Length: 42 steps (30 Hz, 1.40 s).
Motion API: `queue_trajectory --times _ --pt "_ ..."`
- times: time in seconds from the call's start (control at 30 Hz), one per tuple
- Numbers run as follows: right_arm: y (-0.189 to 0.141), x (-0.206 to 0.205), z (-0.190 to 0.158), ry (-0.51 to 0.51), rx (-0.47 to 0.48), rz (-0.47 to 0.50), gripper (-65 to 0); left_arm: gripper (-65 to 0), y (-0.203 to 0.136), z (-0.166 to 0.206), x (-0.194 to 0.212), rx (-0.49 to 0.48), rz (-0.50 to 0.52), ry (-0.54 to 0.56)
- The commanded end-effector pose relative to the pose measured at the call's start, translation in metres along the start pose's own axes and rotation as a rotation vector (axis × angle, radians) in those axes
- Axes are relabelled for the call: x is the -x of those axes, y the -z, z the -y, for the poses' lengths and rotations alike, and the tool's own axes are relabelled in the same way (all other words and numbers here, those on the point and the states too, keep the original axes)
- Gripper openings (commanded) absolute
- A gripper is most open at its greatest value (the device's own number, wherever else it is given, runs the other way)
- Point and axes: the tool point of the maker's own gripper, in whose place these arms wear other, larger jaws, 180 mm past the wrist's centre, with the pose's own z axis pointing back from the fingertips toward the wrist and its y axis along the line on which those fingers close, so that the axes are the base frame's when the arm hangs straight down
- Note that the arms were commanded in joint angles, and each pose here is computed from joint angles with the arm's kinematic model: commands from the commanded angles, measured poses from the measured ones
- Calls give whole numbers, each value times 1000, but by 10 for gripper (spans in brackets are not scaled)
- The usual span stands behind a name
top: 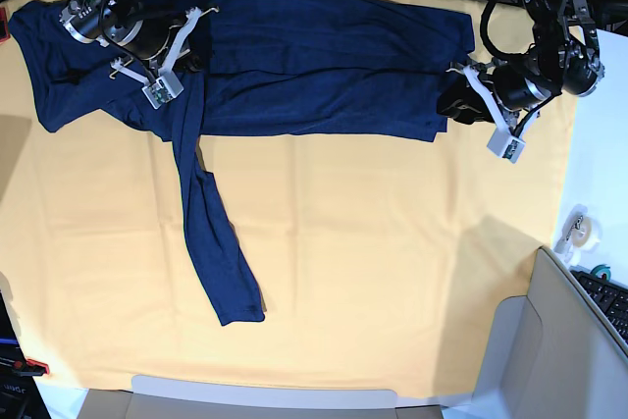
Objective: Fold the T-shirt properly
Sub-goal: 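Move the right gripper to the loose sleeve and grasp its cuff, then lift the sleeve with the right gripper and pull it up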
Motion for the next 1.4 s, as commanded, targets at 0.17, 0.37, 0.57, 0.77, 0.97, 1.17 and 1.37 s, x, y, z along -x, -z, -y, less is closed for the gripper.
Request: queue_trajectory --times 0.17,0.37,0.57,0.77,0.97,1.17,1.37 --pt "-3 -3 2 -8 5 16 -650 -475 -5 0 -11 0 34 19" --pt "-3 1 -1 -5 -5 6 -473 -474 -4 1 -11 4 32 21" --pt "-4 -29 5 -19 -6 92 -284 -474 -4 2 -10 5 31 21" --pt "-20 -119 19 -9 -28 377 -281 -474 -4 1 -10 5 29 20" --pt "-4 -171 86 239 1 533 -282 -474 -4 1 -8 4 27 18" --pt "36 -215 144 506 -50 645 -282 -474 -4 2 -9 5 27 18" --pt "70 -251 165 591 -59 665 -282 -474 -3 2 -9 6 28 19"
